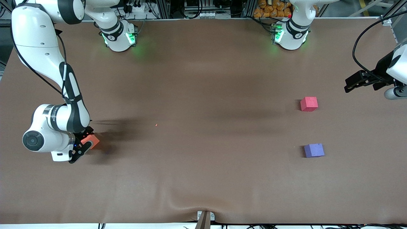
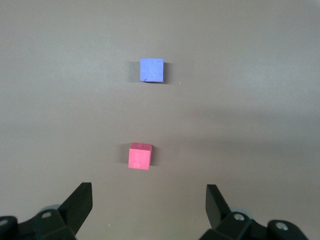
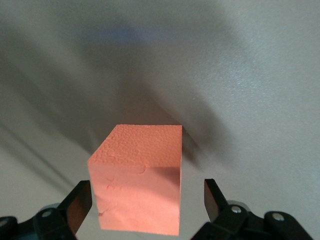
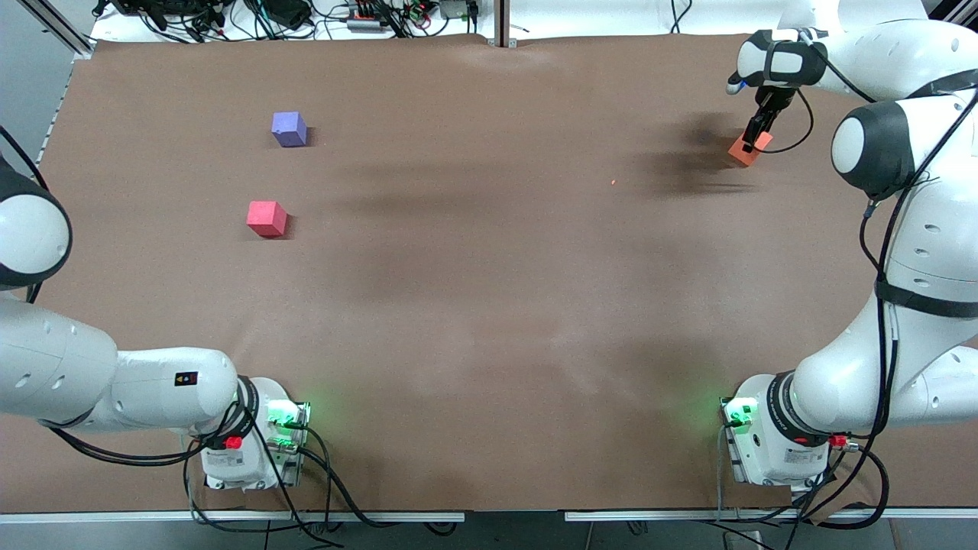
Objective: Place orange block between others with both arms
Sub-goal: 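Close the right gripper on the orange cube and lift it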
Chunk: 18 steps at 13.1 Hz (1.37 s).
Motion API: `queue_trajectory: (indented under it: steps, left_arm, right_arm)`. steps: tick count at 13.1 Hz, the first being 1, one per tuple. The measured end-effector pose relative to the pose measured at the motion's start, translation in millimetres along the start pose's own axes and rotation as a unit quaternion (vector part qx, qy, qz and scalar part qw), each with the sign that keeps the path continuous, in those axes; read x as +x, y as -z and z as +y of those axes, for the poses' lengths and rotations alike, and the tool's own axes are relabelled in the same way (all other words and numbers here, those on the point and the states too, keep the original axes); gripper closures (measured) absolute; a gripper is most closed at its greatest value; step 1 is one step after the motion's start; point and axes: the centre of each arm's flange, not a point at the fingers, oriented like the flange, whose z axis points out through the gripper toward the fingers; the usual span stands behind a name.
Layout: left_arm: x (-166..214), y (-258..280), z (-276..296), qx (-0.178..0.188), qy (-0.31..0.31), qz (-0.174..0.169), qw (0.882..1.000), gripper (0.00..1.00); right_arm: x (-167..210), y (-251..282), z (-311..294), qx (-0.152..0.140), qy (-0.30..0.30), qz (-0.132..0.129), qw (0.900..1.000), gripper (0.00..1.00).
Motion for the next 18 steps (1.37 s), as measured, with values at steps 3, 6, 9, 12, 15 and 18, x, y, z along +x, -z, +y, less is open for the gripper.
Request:
queue_trajectory:
  steps: [3, 6, 9, 12, 15, 18]
  left_arm:
    - [0, 0, -2, 0.0, 0.001, 0.0, 1.0, 0.0]
    - [0, 0, -3, 0.0, 0.002, 0.0, 1.0, 0.0]
    - [0, 0, -3, 0.0, 0.003, 0.0, 1.0, 0.0]
    - [1, 0, -8, 0.0, 0.007, 0.0, 1.0, 0.0]
    - [1, 0, -10, 0.0, 0.009, 0.0, 1.0, 0.0]
    - [1, 0, -10, 0.0, 0.009, 0.0, 1.0, 0.0]
  right_arm:
    - [1, -3, -2, 0.003, 0.002, -0.002, 1.0, 0.0]
    - [3, -4, -4, 0.005, 0.004, -0.001, 1.0, 0.11]
    - [6, 0, -3, 0.02, -0.014, 0.042, 0.999, 0.42]
    - [7, 7, 1, 0.026, -0.033, 0.077, 0.996, 0.43]
    - [17, 33, 4, 0.033, -0.05, 0.13, 0.99, 0.47]
    - [55, 55, -28, 0.053, -0.043, 0.173, 0.983, 0.47]
